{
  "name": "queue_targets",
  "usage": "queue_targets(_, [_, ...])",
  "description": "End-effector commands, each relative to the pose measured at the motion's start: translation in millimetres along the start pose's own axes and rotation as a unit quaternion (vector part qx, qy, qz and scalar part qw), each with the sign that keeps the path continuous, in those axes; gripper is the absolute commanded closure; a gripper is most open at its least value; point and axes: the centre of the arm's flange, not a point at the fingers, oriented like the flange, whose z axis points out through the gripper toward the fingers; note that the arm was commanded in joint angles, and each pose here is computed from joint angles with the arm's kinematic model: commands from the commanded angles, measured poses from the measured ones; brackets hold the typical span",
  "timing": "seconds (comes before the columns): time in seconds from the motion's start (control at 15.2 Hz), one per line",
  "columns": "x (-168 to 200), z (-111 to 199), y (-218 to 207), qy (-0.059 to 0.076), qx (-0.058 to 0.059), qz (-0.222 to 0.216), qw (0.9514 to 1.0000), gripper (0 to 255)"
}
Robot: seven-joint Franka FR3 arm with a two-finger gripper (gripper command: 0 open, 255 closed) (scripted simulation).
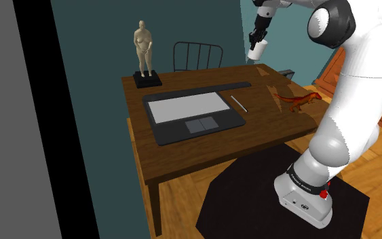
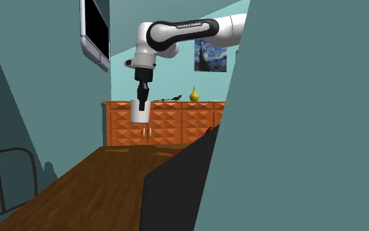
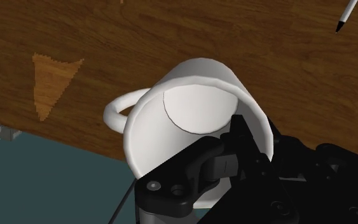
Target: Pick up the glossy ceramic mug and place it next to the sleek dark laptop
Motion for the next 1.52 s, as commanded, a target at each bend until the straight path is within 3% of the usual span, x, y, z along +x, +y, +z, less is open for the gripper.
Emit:
queue_targets(0.0, [2,-10,1,0.0,0.0,0.0,1.0,255])
queue_targets(1.12, [8,-95,6,0.0,0.0,0.0,1.0,255])
queue_targets(1.45, [-31,-101,-47,0.0,0.0,0.0,1.0,255])
